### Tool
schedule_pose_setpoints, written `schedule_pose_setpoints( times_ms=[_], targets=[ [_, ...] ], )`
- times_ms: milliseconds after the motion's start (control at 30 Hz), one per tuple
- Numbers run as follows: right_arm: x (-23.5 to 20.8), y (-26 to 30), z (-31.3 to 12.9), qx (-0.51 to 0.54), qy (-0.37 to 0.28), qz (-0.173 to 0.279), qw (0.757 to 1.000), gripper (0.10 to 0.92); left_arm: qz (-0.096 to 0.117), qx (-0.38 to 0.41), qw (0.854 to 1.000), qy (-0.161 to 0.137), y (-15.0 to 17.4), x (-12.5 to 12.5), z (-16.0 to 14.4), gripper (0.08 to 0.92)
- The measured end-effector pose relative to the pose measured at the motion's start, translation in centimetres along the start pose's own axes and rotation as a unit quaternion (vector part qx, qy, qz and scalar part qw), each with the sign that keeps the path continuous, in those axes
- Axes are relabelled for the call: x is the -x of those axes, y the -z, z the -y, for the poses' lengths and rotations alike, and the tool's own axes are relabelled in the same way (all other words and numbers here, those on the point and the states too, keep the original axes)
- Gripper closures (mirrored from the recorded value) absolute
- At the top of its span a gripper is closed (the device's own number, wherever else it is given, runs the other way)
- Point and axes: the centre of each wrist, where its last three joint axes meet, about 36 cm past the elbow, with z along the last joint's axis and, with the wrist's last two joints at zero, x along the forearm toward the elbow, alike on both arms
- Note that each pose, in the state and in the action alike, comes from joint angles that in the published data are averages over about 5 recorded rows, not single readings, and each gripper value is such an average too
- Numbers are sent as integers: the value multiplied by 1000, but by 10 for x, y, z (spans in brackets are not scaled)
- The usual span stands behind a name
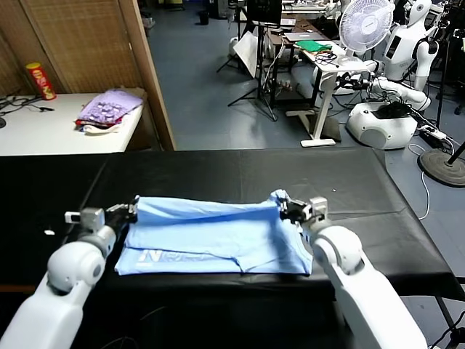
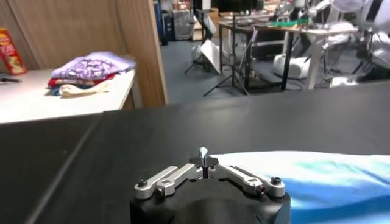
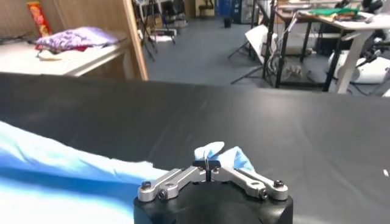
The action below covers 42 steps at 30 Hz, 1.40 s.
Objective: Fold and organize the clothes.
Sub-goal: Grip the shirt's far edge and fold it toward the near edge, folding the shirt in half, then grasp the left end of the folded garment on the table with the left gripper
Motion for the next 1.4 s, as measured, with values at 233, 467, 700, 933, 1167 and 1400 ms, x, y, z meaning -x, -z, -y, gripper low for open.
schedule_pose_setpoints(
  times_ms=[233,467,700,933,1167,1400],
  targets=[
    [-15,-15,-8,-7,-1,-23,1000,900,-20,21,1000,1,-20,-21,0,871],
    [-19,-25,-12,-1,4,-30,1000,873,-39,41,998,6,-40,-33,1,871],
    [-29,-21,-6,1,7,-4,1000,541,-44,43,998,8,-43,-40,3,770],
    [-18,-16,1,-17,-34,50,998,249,-22,37,999,12,-32,-41,0,410],
    [14,-23,2,-18,-55,39,998,224,-27,-12,1000,11,-31,-16,2,204],
    [39,-30,5,-8,-64,24,998,230,-44,-57,997,-12,-37,6,8,201]
  ],
)
